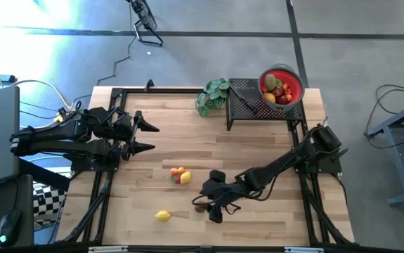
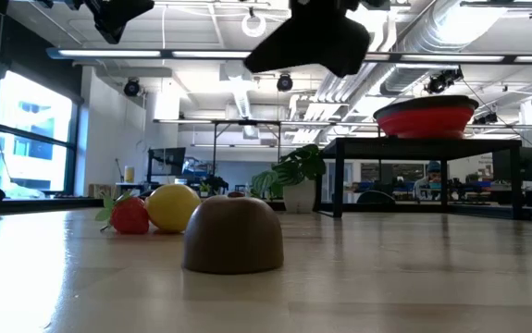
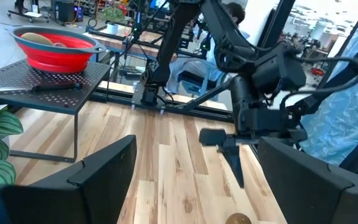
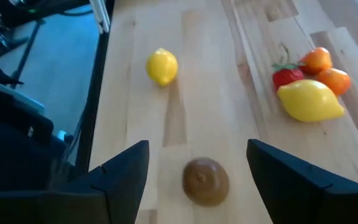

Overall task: Pick & Place Fruit
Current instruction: Put the half brown kiwi into the red strainer bowl

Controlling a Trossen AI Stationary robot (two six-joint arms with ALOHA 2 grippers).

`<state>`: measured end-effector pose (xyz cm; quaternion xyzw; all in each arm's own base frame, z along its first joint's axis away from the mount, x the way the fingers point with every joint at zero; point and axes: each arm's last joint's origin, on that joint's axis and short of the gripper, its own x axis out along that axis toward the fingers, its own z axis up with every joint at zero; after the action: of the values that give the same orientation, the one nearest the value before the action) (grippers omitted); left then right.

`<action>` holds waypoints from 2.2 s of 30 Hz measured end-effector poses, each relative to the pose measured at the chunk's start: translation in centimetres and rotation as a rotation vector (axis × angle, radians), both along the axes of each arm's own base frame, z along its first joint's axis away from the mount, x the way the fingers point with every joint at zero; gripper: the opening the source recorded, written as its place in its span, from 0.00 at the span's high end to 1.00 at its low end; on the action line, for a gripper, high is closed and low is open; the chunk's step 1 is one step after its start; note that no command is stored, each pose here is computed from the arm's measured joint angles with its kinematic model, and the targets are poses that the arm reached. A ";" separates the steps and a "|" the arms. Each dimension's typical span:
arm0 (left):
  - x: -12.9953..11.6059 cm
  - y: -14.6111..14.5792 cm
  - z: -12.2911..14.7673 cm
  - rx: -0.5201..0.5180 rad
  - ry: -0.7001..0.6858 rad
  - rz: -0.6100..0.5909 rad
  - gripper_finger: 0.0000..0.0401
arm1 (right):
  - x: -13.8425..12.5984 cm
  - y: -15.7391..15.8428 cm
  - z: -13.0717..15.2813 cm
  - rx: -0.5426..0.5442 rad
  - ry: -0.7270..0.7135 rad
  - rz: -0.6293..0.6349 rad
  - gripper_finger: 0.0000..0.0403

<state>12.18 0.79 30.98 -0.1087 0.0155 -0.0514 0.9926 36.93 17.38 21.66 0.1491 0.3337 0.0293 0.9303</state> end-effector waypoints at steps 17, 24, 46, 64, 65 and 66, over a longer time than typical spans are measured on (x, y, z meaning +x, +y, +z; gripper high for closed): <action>0.0 0.0 -0.3 -0.003 0.026 0.001 0.19 | 2.3 1.3 -2.5 -0.085 0.139 0.032 0.35; 0.0 0.0 -0.2 -0.003 0.026 0.000 0.19 | 2.6 1.6 -3.4 -0.101 0.148 0.065 0.35; 0.0 0.0 -0.7 -0.008 0.074 0.009 0.19 | 3.5 2.1 -9.0 -0.136 0.236 0.123 0.35; 0.0 0.0 -0.7 0.000 0.068 0.008 0.19 | 3.6 1.3 -7.1 -0.140 0.196 0.093 0.35; 0.0 0.0 -0.7 0.000 0.068 0.008 0.19 | 3.6 1.0 -6.7 -0.138 0.193 0.088 0.35; 0.0 0.0 -0.7 0.000 0.068 0.008 0.19 | 3.6 0.9 -6.5 -0.138 0.194 0.085 0.35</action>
<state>12.15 0.81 30.32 -0.1105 0.0491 -0.0437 0.9917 40.55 18.27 15.15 0.0727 0.4295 0.0310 0.8996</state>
